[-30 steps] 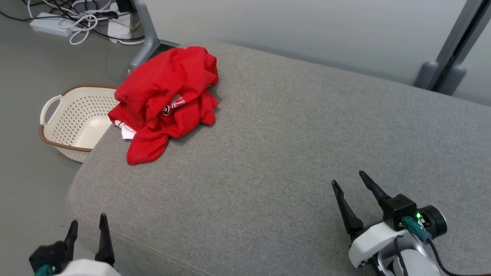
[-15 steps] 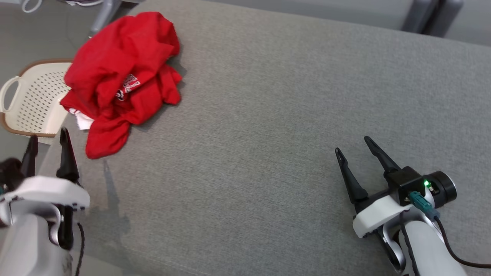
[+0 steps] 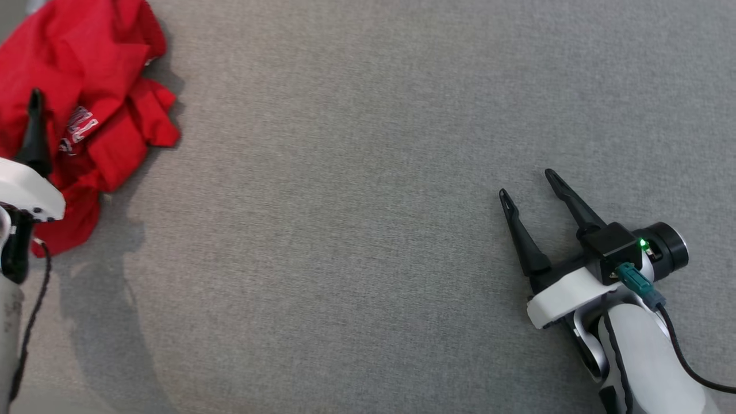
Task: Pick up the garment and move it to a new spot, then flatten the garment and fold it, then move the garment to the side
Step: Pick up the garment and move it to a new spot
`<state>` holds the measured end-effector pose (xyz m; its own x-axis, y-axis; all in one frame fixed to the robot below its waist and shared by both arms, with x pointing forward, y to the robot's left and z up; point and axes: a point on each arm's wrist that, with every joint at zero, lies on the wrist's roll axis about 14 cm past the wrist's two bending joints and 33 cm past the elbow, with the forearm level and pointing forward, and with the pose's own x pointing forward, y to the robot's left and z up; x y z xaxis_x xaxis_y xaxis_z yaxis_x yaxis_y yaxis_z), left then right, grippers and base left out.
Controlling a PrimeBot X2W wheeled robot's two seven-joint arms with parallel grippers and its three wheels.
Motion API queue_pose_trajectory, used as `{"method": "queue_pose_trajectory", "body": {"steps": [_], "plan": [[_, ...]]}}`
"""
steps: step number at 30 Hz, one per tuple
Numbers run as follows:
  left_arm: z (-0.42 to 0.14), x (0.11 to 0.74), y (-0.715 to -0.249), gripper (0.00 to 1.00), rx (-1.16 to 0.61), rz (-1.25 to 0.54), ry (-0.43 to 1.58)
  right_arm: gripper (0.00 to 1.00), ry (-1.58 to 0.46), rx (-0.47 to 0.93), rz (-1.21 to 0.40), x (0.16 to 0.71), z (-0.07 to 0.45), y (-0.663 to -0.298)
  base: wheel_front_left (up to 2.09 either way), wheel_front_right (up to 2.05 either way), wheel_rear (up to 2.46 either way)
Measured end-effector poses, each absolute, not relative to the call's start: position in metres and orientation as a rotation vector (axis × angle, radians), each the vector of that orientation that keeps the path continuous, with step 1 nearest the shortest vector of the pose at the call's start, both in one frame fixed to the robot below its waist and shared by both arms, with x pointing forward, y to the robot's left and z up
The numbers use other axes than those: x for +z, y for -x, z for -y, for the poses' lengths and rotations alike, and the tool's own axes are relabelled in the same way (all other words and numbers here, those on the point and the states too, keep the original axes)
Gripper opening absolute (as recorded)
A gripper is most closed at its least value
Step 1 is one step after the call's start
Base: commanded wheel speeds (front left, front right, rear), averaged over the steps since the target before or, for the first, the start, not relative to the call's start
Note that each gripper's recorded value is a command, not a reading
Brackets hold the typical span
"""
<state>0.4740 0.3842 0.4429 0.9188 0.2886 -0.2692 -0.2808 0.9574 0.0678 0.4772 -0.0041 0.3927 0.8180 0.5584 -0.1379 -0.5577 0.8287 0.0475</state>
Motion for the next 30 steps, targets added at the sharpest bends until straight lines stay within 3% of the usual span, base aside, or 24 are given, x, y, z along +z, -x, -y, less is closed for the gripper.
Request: {"method": "queue_pose_trajectory", "body": {"steps": [9,10,11,17,30], "plan": [[-0.387,0.396,-0.488,1.00,0.283,-0.484,-0.039,1.00,-0.014,0.534,-0.161,0.383,0.024,-0.488,0.00,0.00,0.00],[-0.388,0.392,-0.488,0.85,0.288,-0.501,-0.040,1.00,-0.016,0.524,-0.160,0.383,0.026,-0.489,0.00,0.00,0.00],[-0.387,0.388,-0.489,0.00,0.287,-0.518,-0.038,1.00,-0.017,0.516,-0.161,0.383,0.029,-0.489,0.00,0.00,0.00],[-0.383,0.391,-0.493,0.00,0.287,-0.503,-0.027,1.00,-0.020,0.476,-0.161,0.389,0.042,-0.487,0.00,0.00,0.00],[-0.332,0.489,-0.539,0.00,0.113,-0.209,-0.087,1.00,-0.042,0.428,-0.135,0.420,0.055,-0.464,0.00,0.00,0.00]]}}
